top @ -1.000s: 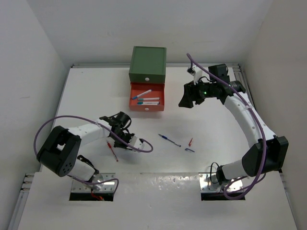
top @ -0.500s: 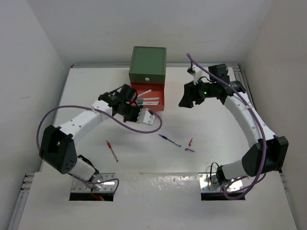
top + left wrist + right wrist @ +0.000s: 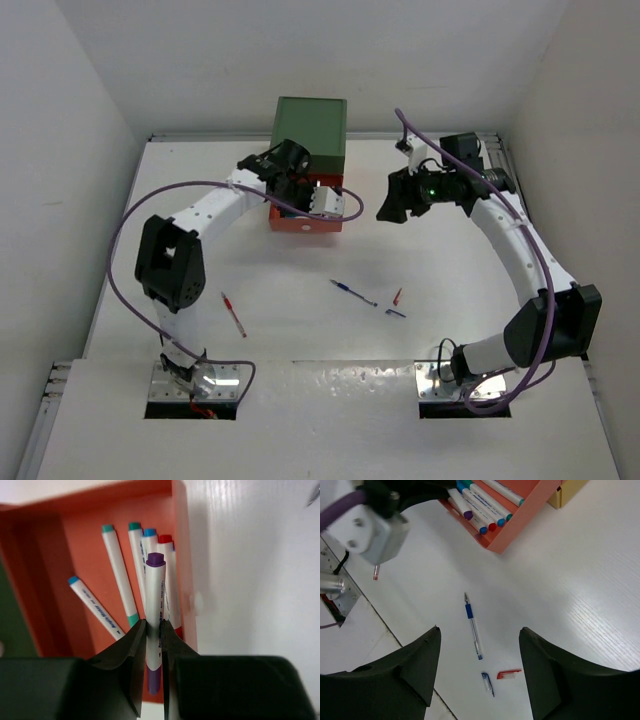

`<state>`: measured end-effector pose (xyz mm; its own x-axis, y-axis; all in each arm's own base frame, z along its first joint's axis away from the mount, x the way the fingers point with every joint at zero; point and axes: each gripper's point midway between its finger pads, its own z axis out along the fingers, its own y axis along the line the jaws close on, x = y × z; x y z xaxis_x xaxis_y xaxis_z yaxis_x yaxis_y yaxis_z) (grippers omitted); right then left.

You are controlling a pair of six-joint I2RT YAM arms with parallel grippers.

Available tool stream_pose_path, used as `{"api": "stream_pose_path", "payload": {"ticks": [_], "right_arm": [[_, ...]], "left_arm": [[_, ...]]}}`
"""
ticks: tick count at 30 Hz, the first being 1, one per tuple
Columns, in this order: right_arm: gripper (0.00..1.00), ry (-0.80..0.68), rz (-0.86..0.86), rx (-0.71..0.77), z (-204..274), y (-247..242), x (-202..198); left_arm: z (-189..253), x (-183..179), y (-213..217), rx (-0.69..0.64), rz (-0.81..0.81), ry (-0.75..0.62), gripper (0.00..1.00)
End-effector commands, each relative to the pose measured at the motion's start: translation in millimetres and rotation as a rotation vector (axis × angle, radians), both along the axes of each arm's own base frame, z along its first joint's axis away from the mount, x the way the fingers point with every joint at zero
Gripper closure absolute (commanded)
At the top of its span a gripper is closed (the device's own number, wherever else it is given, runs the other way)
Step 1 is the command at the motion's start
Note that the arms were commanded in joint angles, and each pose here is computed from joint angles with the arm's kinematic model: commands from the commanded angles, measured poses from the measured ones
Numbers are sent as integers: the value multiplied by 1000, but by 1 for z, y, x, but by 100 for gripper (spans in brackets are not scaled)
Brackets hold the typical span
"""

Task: Sort the stationery into containers
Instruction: Place the pen in the drawer.

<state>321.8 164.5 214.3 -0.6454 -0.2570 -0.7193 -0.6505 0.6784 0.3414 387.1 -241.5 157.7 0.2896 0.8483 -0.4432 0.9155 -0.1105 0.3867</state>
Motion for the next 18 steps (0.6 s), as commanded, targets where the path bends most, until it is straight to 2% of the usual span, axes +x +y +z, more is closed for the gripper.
{"api": "stream_pose_path", "payload": {"ticks": [1,2,5,9,15,18], "right_arm": [[37,-11,0,14,6,-4,3],[37,-11,0,13,5,-4,3],[37,-6,-1,13,4,-4,3],[37,-1,-2,18,4,-4,5],[37,-26,-3,28,9,-2,11],[40,-73,-5,31,22,-1,21]], "left_arm": [[8,32,4,-17,68,-55,98],[7,35,4,-17,69,-59,96],[11,46,2,-31,79,-72,83],[15,55,0,-52,98,-88,61],[45,59,2,-146,163,-143,44],[65,53,8,-223,205,-170,44]]}}
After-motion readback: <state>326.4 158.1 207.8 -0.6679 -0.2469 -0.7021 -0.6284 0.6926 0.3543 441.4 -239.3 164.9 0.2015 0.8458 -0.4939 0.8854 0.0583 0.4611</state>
